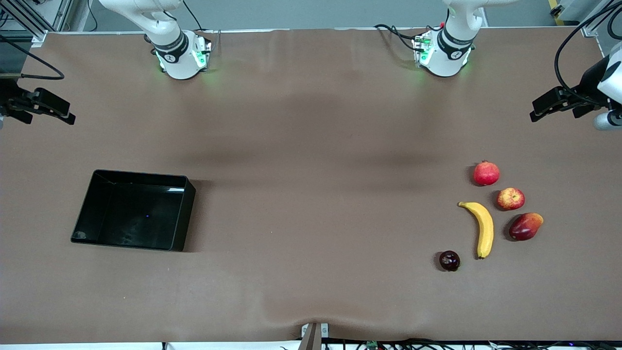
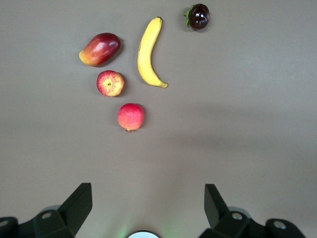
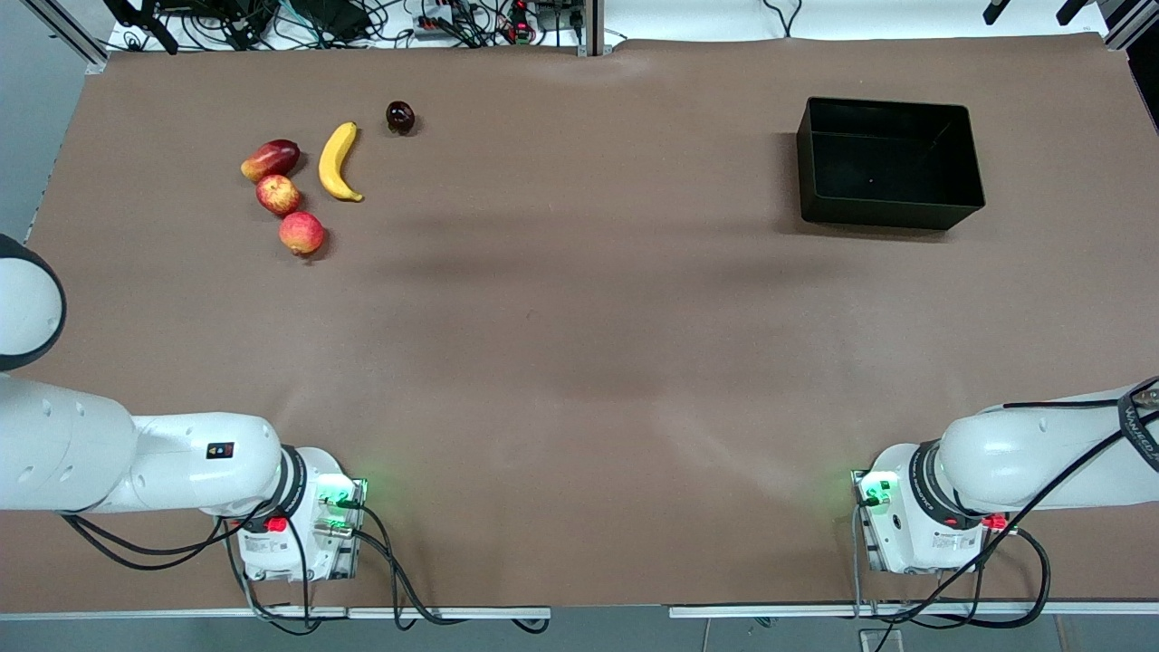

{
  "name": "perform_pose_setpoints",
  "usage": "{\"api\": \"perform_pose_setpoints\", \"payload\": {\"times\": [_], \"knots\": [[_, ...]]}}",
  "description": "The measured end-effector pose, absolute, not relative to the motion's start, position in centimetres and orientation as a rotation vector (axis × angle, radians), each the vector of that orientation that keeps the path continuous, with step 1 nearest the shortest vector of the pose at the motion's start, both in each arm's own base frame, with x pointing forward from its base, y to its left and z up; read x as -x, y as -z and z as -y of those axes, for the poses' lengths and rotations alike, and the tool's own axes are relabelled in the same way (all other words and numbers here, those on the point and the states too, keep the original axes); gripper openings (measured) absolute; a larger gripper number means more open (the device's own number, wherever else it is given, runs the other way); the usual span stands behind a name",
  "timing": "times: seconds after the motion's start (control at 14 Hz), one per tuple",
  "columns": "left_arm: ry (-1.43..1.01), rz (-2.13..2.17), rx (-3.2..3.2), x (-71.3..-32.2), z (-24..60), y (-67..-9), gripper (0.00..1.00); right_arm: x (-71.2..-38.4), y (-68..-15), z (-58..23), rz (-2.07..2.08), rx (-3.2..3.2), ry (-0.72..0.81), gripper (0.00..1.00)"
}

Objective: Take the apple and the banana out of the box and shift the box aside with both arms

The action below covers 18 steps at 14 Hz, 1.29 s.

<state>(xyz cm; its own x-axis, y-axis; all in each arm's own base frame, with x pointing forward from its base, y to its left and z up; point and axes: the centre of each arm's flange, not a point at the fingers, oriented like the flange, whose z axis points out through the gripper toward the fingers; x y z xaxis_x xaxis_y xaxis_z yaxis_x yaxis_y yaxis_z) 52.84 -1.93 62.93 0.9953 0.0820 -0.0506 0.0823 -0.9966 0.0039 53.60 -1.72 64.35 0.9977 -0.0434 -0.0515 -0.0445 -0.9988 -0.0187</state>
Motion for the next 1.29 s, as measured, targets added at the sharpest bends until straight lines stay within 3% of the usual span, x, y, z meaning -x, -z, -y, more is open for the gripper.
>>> {"api": "perform_pose_setpoints", "payload": {"times": [0.43,1.0,1.29], "knots": [[0.071,-0.151,-3.157,-53.0,1.0,-63.1,1.0,-53.6,-64.4,1.7,-0.069,3.12,-0.08,1.0],[0.144,-0.192,-3.171,-56.3,-0.7,-56.2,1.0,-53.6,-64.4,1.8,-0.07,3.12,-0.079,1.0],[0.112,-0.195,-3.17,-56.7,-1.0,-56.3,1.0,-53.6,-64.4,1.8,-0.07,3.12,-0.079,1.0]]}}
